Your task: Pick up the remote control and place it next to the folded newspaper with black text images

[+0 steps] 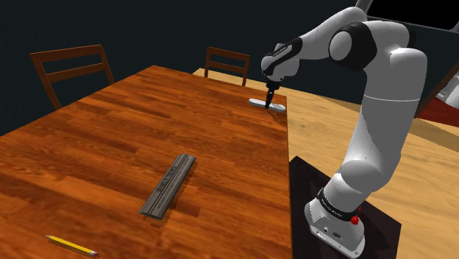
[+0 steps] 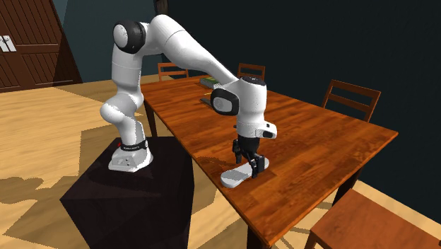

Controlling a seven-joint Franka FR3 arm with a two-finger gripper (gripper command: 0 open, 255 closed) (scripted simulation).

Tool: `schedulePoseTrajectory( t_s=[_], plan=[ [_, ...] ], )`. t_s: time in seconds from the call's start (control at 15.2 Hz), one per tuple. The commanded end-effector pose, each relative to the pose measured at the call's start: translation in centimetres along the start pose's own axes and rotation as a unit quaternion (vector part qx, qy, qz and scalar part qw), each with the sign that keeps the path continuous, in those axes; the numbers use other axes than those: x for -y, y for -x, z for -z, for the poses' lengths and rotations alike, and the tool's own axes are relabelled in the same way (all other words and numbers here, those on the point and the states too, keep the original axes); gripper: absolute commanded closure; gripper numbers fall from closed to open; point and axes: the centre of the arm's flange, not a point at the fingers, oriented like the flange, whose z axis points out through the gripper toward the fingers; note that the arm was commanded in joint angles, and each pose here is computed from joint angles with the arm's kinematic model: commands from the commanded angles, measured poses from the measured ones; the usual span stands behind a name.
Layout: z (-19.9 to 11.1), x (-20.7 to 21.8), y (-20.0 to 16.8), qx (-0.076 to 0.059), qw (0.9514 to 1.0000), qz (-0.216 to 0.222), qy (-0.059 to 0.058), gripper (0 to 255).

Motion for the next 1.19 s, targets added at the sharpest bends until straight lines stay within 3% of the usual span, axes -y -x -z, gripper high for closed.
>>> schedulePoseTrajectory(
  t_s=[0.0,0.07,0.66,1.12],
  plan=[
    [0.0,0.0,0.0,0.0,1.0,0.0,0.0,0],
    [0.0,0.0,0.0,0.0,1.0,0.0,0.0,255],
    [0.0,0.0,0.0,0.0,1.0,0.0,0.0,255],
    [3.7,-0.1,0.0,0.0,1.0,0.0,0.0,255]
  ],
)
